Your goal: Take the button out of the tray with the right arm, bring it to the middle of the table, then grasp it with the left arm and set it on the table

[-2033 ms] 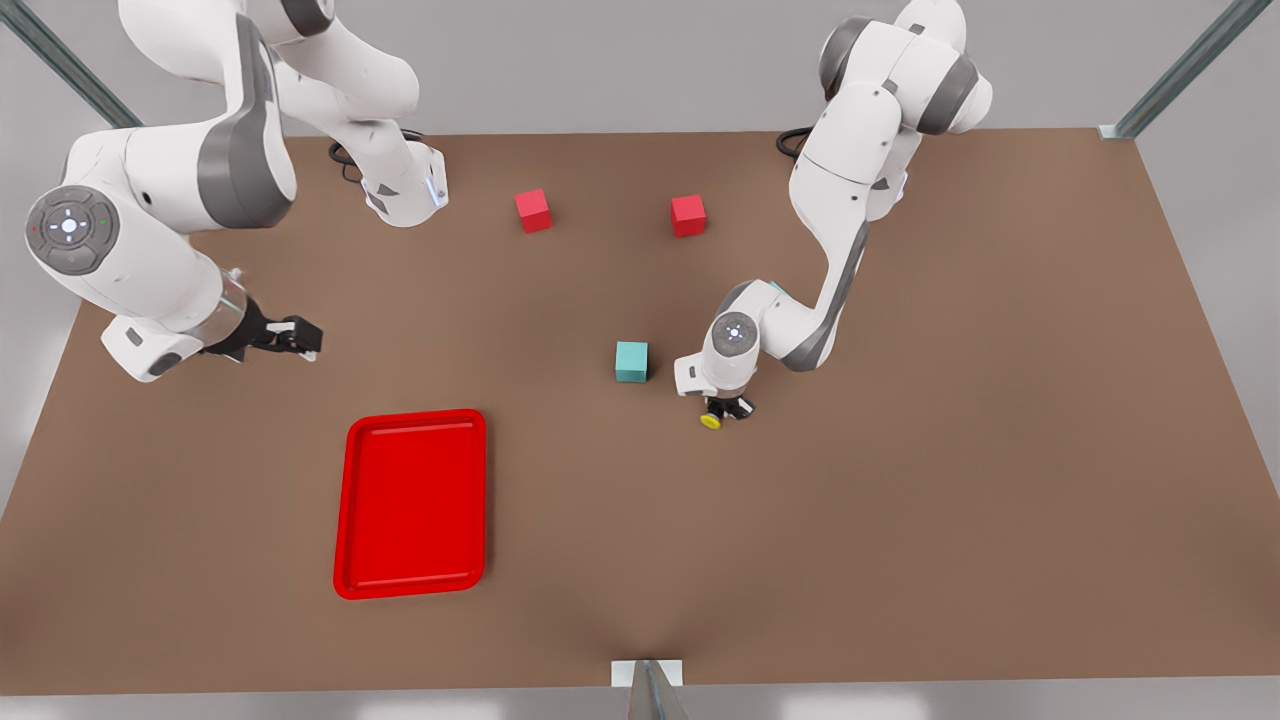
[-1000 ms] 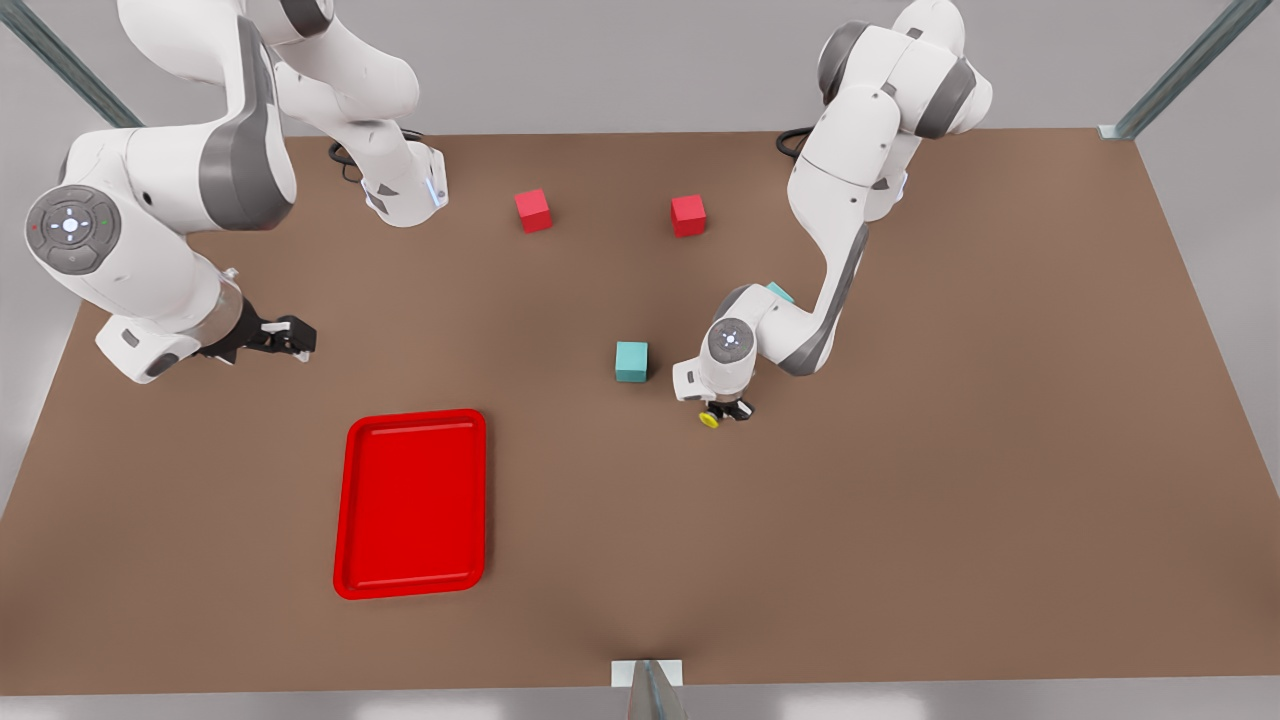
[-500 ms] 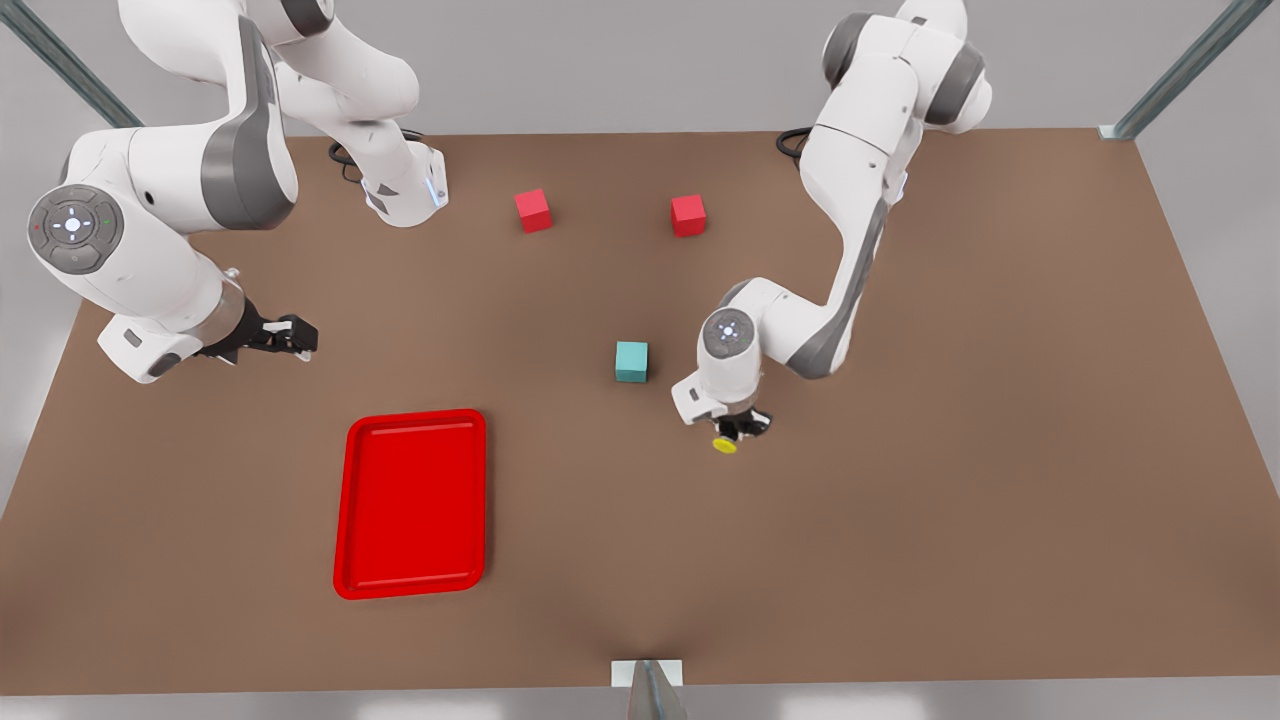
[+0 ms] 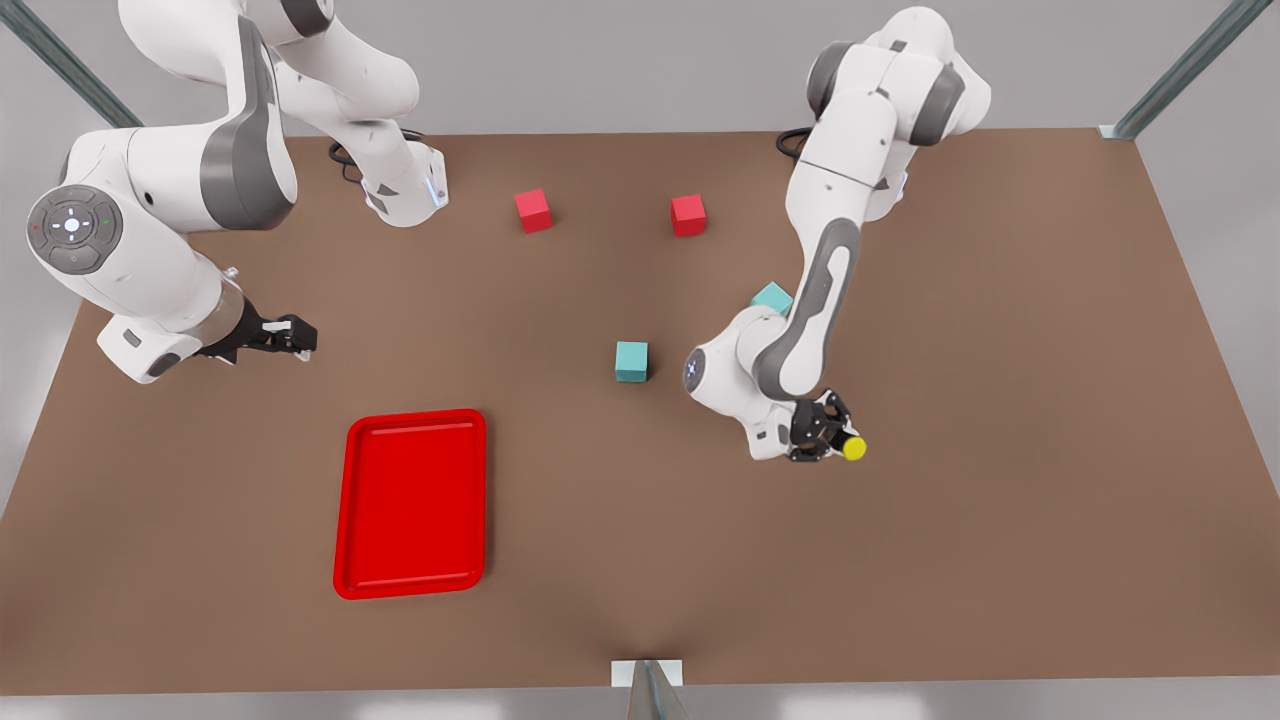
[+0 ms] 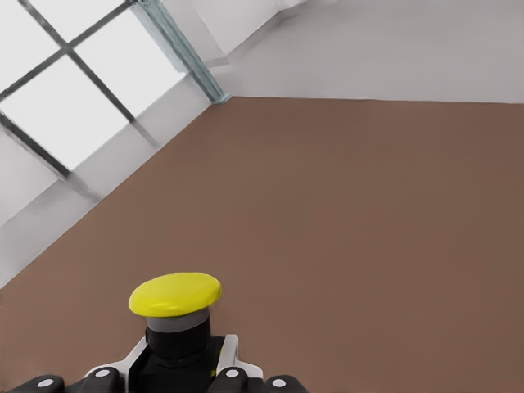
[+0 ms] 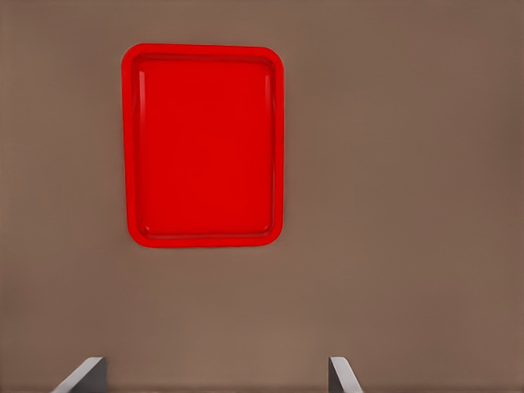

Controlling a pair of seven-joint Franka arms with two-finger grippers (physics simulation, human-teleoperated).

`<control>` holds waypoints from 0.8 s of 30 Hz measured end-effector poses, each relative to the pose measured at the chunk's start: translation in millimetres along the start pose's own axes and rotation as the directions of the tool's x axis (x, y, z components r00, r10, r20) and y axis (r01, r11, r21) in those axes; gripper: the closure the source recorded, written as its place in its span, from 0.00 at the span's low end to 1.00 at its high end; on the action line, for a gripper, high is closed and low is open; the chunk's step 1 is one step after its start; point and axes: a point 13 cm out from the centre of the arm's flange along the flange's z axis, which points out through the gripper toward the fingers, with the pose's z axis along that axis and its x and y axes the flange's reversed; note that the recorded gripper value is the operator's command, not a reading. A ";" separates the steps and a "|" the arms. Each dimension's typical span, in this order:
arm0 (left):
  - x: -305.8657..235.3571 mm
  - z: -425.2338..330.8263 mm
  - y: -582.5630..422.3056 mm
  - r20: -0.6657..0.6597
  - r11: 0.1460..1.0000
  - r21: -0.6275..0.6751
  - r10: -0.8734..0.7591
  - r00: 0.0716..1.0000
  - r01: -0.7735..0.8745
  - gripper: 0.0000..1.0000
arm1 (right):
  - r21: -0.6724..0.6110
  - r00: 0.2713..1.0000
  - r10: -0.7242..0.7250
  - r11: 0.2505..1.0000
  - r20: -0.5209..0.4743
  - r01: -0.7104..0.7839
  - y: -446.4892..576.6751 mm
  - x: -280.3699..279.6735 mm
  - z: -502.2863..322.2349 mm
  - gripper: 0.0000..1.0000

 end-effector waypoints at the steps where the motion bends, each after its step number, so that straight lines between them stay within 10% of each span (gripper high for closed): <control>1: 2.7 6.1 1.6 0.030 0.998 -0.024 -0.055 0.998 0.055 0.55 | 0.000 1.000 0.000 1.000 0.000 0.000 -0.2 0.0 0.0 0.00; 20: 48.5 123.5 2.8 0.441 0.801 0.050 -0.554 0.706 0.597 0.54 | 0.001 1.000 -0.001 1.000 0.000 0.001 0.6 0.1 0.0 0.00; 21: 49.4 124.1 2.5 0.442 0.789 0.062 -0.571 0.692 0.611 0.49 | 0.001 1.000 0.000 1.000 0.000 0.000 0.2 0.1 0.0 0.00; 23: 50.5 124.6 1.7 0.442 0.765 0.085 -0.603 0.664 0.638 0.00 | 0.001 1.000 0.000 1.000 0.000 0.000 0.0 0.1 0.0 0.00; 24: 51.3 125.1 1.3 0.442 0.755 0.096 -0.617 0.652 0.649 0.00 | 0.001 1.000 0.000 1.000 0.000 0.000 -0.1 0.0 0.0 0.00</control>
